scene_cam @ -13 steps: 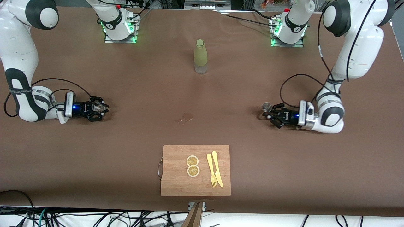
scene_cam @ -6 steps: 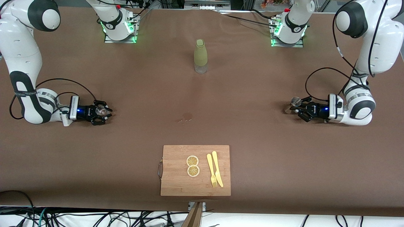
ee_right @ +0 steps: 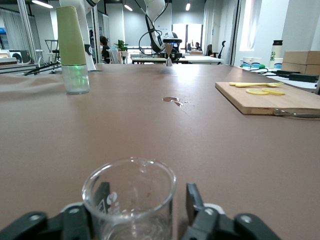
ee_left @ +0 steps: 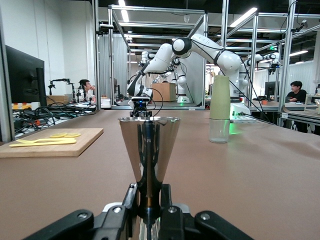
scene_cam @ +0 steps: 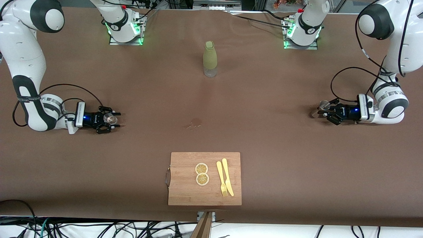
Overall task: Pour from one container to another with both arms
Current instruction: 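Lower the glass onto the table with the right gripper and open it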
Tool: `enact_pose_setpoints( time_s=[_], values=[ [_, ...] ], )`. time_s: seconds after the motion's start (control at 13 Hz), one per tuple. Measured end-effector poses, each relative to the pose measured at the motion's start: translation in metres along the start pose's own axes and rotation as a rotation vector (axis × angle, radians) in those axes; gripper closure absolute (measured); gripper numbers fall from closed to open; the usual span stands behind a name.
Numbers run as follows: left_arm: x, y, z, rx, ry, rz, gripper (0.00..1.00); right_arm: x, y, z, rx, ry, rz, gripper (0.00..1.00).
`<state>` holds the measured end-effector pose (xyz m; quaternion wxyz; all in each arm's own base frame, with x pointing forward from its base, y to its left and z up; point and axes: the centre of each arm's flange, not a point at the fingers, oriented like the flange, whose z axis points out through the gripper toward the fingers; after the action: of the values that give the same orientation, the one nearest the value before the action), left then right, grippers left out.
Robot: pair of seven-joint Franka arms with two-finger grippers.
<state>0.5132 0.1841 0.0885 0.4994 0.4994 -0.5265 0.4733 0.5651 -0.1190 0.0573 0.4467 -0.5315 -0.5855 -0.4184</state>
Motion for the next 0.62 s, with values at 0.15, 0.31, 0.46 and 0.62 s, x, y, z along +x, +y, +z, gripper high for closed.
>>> enact_pose_setpoints(
  time_s=[0.15,0.31,0.46,0.62],
  values=[
    [-0.006,0.002,-0.007,0.001,0.012,0.004,0.78,0.003,-0.002,-0.023,-0.017,-0.04,-0.002,0.01],
    [-0.017,0.004,-0.011,0.001,0.014,-0.004,0.78,0.008,-0.006,-0.056,-0.029,-0.108,-0.003,0.0],
    [-0.026,0.003,-0.012,-0.004,0.015,-0.006,0.78,0.027,-0.007,-0.091,-0.024,-0.202,0.045,0.0],
    [-0.033,0.001,-0.012,-0.011,0.012,-0.006,0.78,0.054,-0.001,-0.116,-0.043,-0.278,0.122,0.0]
  ],
)
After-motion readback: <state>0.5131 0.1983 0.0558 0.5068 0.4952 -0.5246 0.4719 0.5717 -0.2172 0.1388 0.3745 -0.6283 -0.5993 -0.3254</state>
